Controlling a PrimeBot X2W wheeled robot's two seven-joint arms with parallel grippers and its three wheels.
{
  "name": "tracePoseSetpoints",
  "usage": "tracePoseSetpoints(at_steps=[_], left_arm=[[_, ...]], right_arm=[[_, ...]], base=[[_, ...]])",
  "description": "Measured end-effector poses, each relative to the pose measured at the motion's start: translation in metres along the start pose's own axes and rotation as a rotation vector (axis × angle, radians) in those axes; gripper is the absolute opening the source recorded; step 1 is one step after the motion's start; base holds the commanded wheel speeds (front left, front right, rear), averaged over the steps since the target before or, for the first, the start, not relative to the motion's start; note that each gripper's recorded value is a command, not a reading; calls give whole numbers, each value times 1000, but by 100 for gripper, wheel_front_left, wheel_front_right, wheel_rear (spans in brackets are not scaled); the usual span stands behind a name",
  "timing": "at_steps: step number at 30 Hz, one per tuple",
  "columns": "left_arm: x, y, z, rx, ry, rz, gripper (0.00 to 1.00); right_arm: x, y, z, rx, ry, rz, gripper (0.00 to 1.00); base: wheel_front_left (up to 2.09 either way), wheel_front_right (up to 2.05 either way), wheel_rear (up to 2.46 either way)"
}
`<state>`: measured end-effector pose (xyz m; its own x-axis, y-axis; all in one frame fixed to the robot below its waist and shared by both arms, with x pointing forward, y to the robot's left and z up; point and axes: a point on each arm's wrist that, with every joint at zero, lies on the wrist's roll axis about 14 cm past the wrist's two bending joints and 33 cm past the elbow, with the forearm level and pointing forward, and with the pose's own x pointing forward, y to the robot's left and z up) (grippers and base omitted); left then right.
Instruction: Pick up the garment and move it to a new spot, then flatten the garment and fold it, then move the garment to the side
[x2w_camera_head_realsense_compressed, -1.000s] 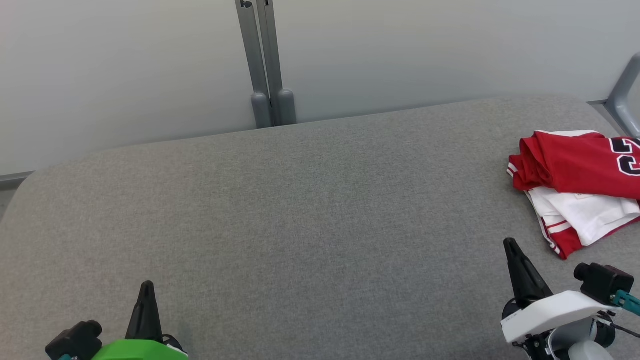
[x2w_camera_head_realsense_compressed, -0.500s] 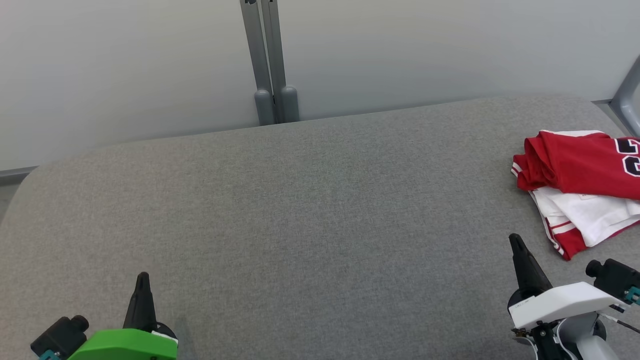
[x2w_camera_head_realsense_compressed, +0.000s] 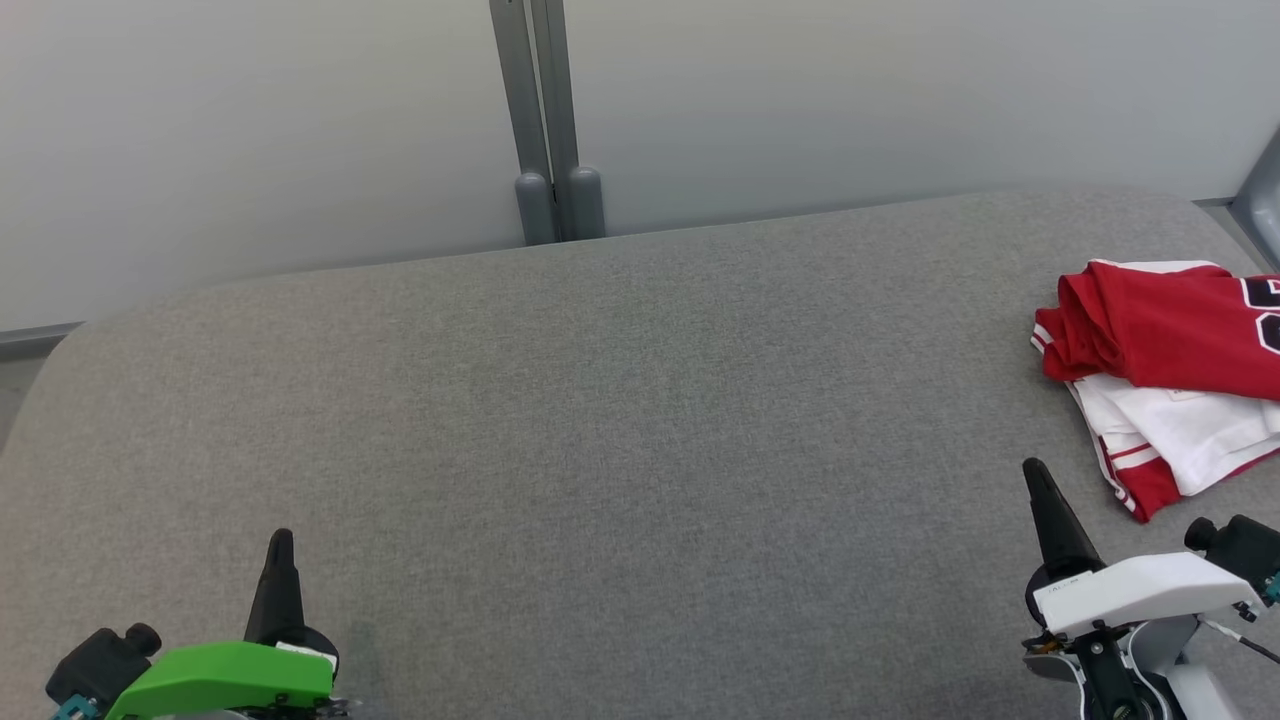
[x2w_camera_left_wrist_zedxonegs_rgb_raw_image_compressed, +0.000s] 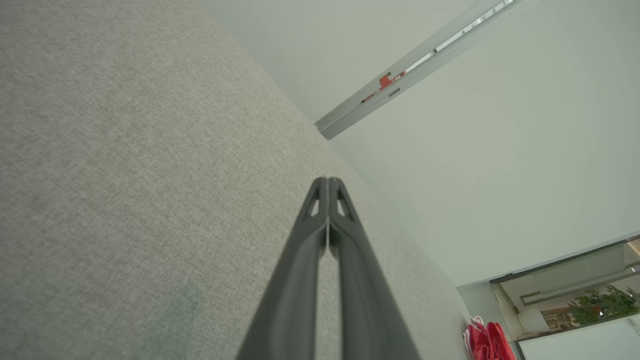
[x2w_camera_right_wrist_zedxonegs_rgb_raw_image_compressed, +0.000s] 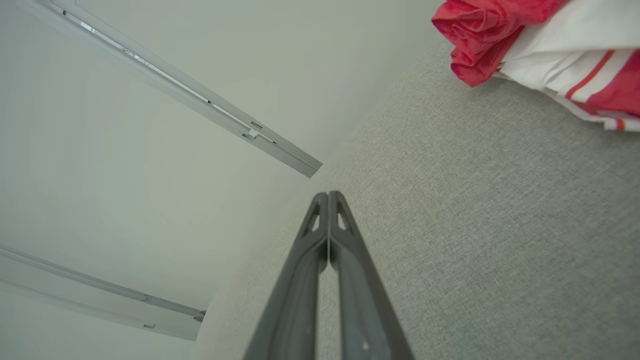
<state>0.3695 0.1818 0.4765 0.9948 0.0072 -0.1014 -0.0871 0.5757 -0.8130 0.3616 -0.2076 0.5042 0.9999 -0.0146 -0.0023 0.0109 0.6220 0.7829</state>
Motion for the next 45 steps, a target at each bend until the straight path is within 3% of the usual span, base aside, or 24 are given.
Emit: tracePoseSetpoints(at_steps=[45], left_arm=[[11,-8,17,-417,-6,-43,0]], right_arm=[[17,2,-2,449,8,-14,0]], base=[[0,0,0]])
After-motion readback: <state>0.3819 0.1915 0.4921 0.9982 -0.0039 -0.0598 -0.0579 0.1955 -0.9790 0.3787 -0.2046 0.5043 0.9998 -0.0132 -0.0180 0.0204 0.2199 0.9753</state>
